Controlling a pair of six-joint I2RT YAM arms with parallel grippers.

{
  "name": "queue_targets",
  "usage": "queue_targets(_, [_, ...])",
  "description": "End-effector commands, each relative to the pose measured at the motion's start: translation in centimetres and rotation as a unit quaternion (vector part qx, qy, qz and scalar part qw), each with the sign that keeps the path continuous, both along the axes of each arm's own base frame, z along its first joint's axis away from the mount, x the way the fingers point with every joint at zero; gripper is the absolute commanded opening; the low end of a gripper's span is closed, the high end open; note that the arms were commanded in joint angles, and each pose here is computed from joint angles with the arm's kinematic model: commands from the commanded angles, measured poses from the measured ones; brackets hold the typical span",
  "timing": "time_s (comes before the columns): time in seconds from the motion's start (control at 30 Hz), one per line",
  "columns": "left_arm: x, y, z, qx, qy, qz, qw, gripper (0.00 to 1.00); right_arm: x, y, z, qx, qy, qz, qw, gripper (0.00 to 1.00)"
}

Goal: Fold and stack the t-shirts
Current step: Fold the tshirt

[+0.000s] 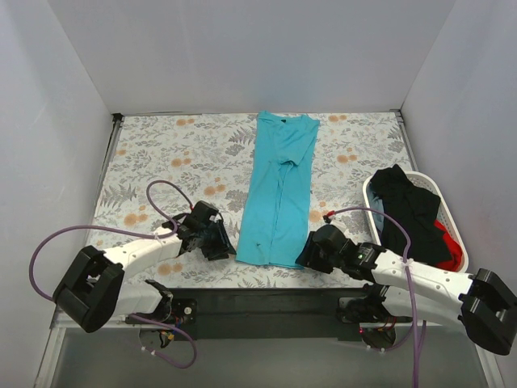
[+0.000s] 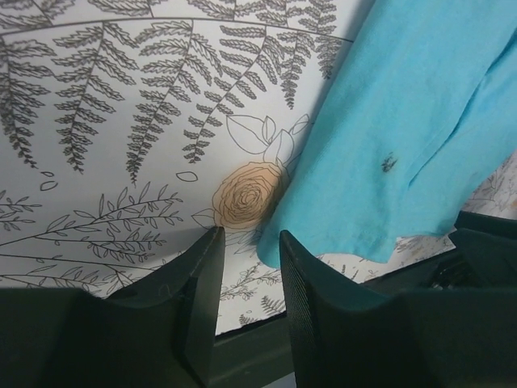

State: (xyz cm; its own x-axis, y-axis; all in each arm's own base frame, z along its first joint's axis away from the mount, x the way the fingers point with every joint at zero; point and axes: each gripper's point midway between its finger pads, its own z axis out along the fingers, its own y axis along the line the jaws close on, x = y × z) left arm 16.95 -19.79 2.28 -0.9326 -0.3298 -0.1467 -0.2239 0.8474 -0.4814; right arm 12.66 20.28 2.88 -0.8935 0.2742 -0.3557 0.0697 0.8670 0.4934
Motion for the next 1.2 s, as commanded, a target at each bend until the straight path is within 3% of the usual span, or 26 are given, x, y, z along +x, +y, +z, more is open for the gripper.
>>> queue_targets(0.0, [0.2,-1.2,1.1,-0.037,-0.025,-0.019,0.999,0.33,-0.1,-0.3,-0.9,-0.004,0.004,-0.003,1.0,0.53])
queue_targets(0.13, [0.0,-1.9,1.2,-0.05,-0.028,-0.034,0.998,0.33,-0.3,-0.2,-1.0,-0.006,0.007,0.005,1.0,0.45])
queue_targets(0.57, [-1.0,-2.4,-0.4,-0.037,-0.005,-0.059,0.998,0.26,-0.7,-0.1,-1.7,-0.015,0.019,0.017,1.0,0.42])
queue_targets(0.6, [-1.2,-2.6,-0.4,-0.038,-0.005,-0.067,0.997,0.25,-0.6,-0.1,-1.6,-0.015,0.017,0.022,0.999,0.4])
queue_targets(0.7, [-1.6,-3.3,-0.3,-0.036,-0.005,-0.087,0.996,0.2,-0.6,0.0,-1.5,-0.019,0.013,0.03,0.999,0.18])
queue_targets(0.83, [-2.5,-4.2,-0.4,-0.039,0.006,-0.111,0.993,0.06,-0.8,-0.3,-0.9,-0.028,0.01,0.046,0.998,0.01])
queue_targets(0.87, [-2.8,-4.3,-0.6,-0.035,0.011,-0.114,0.993,0.0,-1.2,-0.9,-1.0,-0.042,0.017,0.05,0.998,0.01])
queue_targets(1.17, [-5.8,-4.6,0.9,-0.025,0.017,-0.148,0.989,0.0,-4.6,-1.7,-0.1,-0.04,0.025,0.093,0.995,0.01])
